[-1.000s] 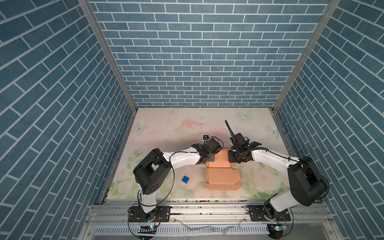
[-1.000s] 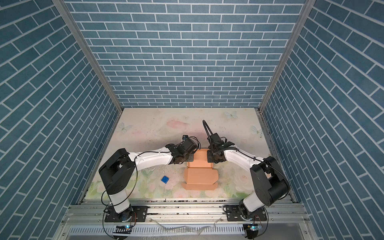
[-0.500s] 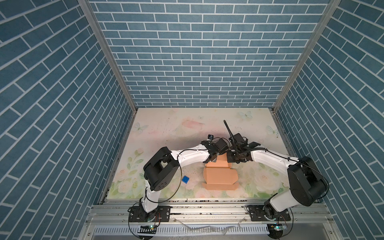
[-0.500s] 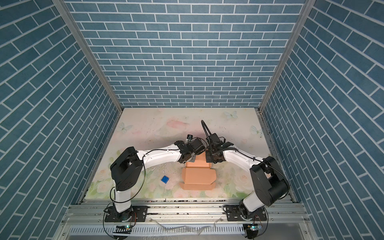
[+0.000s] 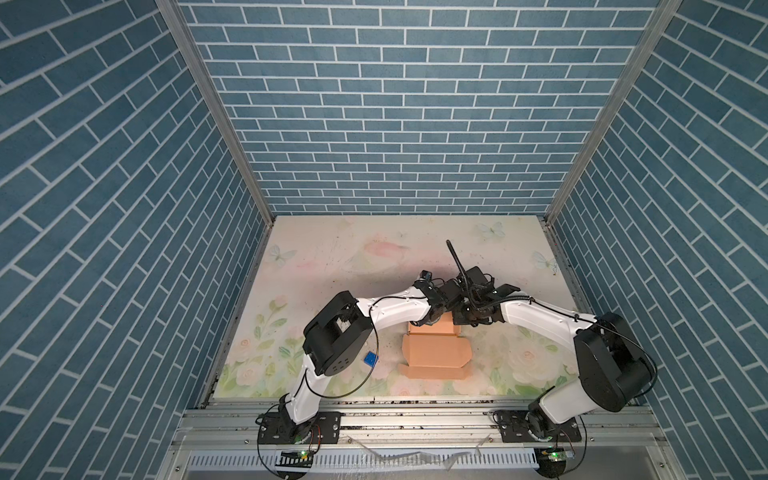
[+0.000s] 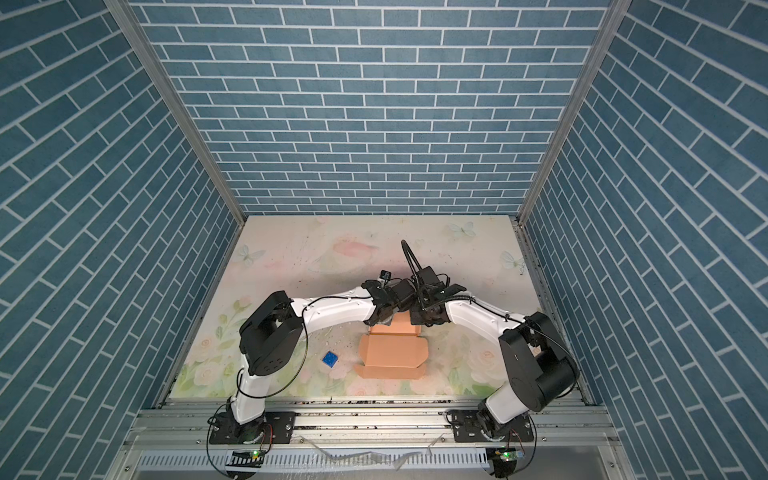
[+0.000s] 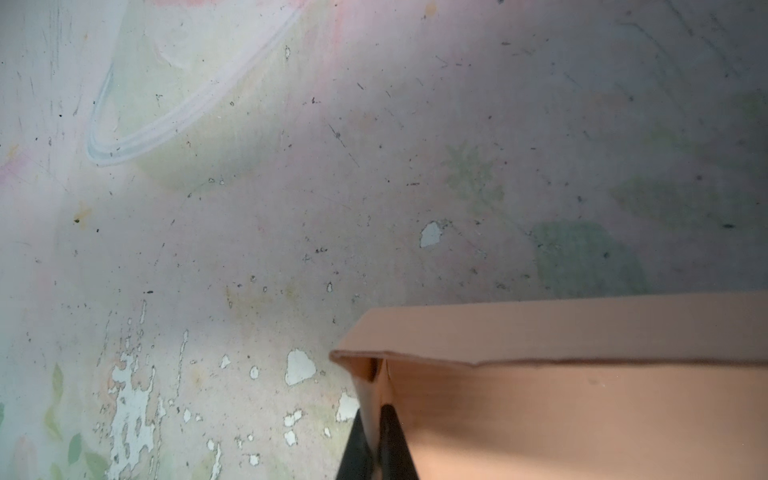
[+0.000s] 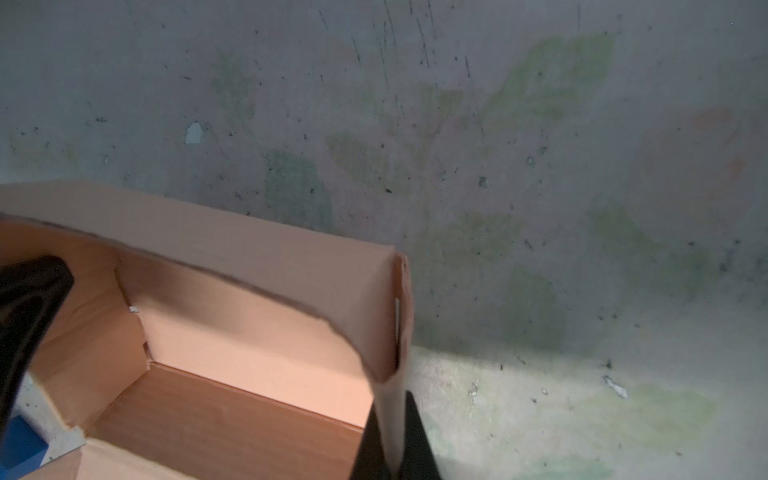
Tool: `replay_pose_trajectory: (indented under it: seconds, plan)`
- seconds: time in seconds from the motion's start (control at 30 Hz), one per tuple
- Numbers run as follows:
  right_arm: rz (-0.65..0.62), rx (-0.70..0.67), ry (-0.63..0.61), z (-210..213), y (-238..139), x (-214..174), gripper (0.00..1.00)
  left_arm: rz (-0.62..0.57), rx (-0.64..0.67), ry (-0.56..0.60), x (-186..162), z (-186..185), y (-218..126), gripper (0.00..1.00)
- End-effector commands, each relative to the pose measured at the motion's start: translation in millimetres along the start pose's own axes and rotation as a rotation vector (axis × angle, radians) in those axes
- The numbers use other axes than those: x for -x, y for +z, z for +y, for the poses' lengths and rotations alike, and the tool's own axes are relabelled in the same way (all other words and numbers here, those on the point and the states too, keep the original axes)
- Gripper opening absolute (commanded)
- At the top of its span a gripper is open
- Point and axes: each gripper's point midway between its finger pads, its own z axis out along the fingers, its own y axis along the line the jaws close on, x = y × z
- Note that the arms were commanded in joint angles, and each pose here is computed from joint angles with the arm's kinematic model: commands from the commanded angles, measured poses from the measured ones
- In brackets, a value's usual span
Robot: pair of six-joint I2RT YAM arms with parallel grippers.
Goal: Fold the paper box
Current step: 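Open the right gripper off the wall edge while the left gripper holds its corner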
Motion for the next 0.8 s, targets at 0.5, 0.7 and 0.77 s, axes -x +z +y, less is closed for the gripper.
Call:
replay_pose_trajectory:
  seconds: [0.5, 0.7, 0.77]
  plan:
    - [-0.009, -0.067, 0.014, -7, 7, 14, 0.13, 0.067, -0.016, 0.047, -23, 6, 9, 0.0]
    - [-0.037, -0.073, 0.012, -8, -1, 18, 0.28, 0.069, -0.017, 0.044, -28, 10, 8, 0.0]
    - [-0.051, -0.069, 0.013, -7, -4, 20, 0.32, 0.069, -0.02, 0.039, -29, 10, 8, 0.0]
